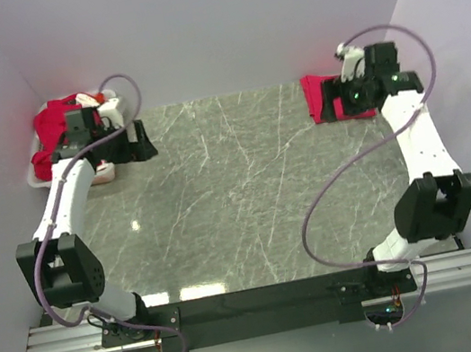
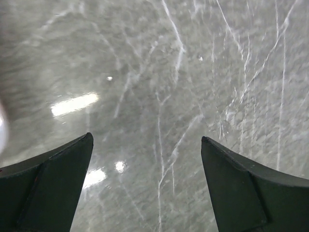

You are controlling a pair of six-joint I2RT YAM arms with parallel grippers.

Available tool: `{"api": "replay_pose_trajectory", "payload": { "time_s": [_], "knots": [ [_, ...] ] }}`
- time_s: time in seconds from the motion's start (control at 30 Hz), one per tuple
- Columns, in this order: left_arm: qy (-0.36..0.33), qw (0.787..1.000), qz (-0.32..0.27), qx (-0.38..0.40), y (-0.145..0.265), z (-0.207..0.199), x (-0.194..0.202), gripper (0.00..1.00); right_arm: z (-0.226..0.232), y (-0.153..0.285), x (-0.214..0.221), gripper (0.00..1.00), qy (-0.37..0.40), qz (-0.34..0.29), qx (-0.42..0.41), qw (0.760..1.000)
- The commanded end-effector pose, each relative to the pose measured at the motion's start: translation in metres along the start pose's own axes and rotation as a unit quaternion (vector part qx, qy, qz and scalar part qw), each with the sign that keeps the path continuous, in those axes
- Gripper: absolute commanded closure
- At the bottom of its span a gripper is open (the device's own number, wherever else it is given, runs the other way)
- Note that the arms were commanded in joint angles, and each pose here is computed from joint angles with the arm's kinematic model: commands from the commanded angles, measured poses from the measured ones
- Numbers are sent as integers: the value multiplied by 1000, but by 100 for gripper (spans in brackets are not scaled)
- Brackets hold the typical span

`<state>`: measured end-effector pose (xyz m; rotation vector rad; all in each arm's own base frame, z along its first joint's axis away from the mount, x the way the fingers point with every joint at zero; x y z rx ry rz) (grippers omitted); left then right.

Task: Fold and stack the t-shirts
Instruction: Neatly place the folded tshirt to the corner

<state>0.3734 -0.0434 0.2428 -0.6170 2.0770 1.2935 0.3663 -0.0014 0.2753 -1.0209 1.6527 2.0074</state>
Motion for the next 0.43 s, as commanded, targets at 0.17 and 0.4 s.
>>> {"api": "replay_pose_trajectory", "payload": {
  "time_s": [0.17, 0.4],
  "knots": [
    [-75, 995, 72, -1, -27, -39, 92, 1, 101, -23, 110, 4, 65, 104, -111, 986],
    [-113, 992, 55, 13, -18, -43, 112, 0, 116, -29, 135, 4, 94, 125, -122, 980]
  ]
}}
Point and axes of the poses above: each gripper's point midway between its finger pads, its own y axis back along the fingers, its own z axis along the line the jaws close on, x = y × z, the point moved 5 cm from there along y, back along the fingers, and after that the axes turned 5 degrees about y, right-handed, at the moved point
